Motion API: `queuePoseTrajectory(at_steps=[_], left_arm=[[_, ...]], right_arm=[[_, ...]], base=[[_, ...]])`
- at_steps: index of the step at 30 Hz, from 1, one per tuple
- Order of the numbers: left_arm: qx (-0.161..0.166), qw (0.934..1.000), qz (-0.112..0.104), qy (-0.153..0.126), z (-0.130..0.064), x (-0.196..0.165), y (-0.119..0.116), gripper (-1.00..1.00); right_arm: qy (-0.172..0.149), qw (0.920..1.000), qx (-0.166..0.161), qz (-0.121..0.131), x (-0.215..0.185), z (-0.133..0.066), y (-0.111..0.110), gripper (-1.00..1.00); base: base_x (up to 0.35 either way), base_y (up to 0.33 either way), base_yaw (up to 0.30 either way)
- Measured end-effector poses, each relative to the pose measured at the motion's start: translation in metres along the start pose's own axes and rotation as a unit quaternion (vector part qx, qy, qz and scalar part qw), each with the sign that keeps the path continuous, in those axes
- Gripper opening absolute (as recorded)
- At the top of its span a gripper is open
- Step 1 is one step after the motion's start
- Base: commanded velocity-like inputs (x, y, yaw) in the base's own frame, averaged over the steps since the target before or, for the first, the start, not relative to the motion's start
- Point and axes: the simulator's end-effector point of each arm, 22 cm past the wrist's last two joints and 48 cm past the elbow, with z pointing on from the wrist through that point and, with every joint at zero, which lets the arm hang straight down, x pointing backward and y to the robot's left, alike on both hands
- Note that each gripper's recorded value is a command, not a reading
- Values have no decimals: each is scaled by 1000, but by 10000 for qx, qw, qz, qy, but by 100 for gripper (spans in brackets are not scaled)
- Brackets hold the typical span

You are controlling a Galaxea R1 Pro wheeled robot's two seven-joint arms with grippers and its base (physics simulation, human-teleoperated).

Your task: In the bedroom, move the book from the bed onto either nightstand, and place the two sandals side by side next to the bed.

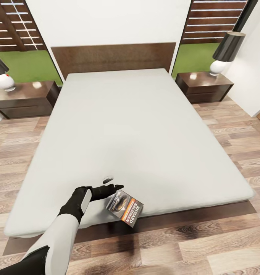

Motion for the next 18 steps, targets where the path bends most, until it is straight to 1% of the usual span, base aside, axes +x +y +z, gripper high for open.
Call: queuePoseTrajectory(at_steps=[13,15,16,18], left_arm=[[-33,10000,-59,35,-14,7,-6,100],[-42,9999,-111,3,-18,6,-4,100],[-48,9998,-176,-53,-23,2,1,100],[-1,9996,-259,-127,-29,-3,2,100]], right_arm=[[-1,10000,2,-3,0,-15,11,100],[0,10000,3,-2,0,-18,13,100],[0,10000,1,-2,0,-19,13,100],[1,10000,0,-2,0,-21,15,100]], base=[[0,0,0],[0,0,0],[0,0,0],[0,0,0]])
